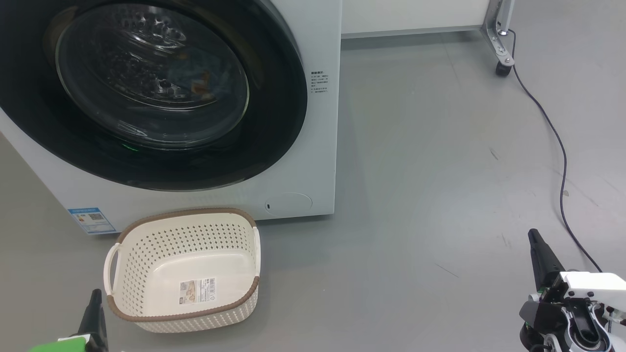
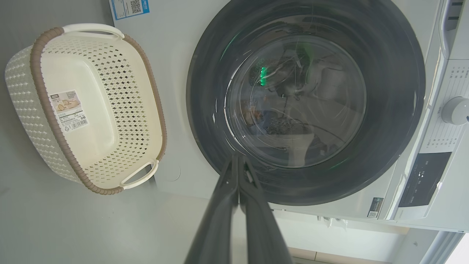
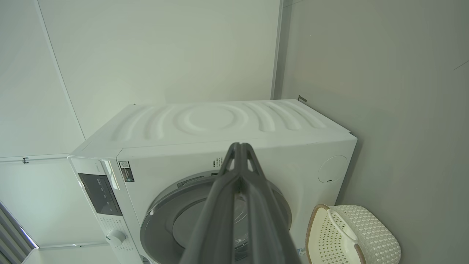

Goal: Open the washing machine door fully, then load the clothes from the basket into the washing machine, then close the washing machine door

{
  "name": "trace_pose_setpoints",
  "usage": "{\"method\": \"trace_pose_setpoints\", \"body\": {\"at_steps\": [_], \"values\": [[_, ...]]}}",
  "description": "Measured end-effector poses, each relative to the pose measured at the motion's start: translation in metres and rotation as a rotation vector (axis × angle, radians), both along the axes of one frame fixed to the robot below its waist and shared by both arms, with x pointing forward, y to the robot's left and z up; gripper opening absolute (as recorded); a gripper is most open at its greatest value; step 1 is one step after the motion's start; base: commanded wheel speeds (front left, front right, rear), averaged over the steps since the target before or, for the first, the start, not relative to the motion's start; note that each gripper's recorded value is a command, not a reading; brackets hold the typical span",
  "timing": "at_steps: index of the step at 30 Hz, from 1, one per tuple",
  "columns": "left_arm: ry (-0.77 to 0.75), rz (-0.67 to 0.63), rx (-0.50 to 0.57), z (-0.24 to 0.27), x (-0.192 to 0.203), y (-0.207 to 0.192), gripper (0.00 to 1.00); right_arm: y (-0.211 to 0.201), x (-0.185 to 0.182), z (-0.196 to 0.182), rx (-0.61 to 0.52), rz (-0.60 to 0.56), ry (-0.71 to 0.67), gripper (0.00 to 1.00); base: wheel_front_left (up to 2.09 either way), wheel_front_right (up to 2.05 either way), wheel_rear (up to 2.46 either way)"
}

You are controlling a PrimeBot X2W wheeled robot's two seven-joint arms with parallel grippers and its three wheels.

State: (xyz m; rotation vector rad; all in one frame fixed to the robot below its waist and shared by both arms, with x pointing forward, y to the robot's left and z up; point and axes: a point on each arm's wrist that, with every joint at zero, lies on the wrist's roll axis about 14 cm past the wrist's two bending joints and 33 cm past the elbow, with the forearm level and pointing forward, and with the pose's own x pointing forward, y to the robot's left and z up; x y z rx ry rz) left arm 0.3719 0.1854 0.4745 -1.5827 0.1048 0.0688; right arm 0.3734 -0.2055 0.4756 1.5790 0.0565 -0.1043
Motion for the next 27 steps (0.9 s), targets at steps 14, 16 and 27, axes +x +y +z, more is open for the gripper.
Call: {"method": "trace_pose_setpoints", "body": {"at_steps": [14, 16, 27], "values": [[-0.003, 0.001, 0.0, 0.0009, 0.0012, 0.0004, 0.0, 0.0001, 0.0001, 0.0002, 0.001, 0.002, -0.001, 0.0, 0.0, 0.0, 0.0], [-0.002, 0.001, 0.0, 0.0007, 0.0012, 0.0005, 0.0, 0.0001, 0.0001, 0.0002, 0.001, 0.002, -0.001, 0.0, 0.0, 0.0, 0.0], [-0.003, 0.002, -0.001, 0.0012, 0.0019, 0.0009, 0.0, 0.0001, 0.0002, 0.0004, 0.001, 0.001, -0.001, 0.0, 0.0, 0.0, 0.0]]}}
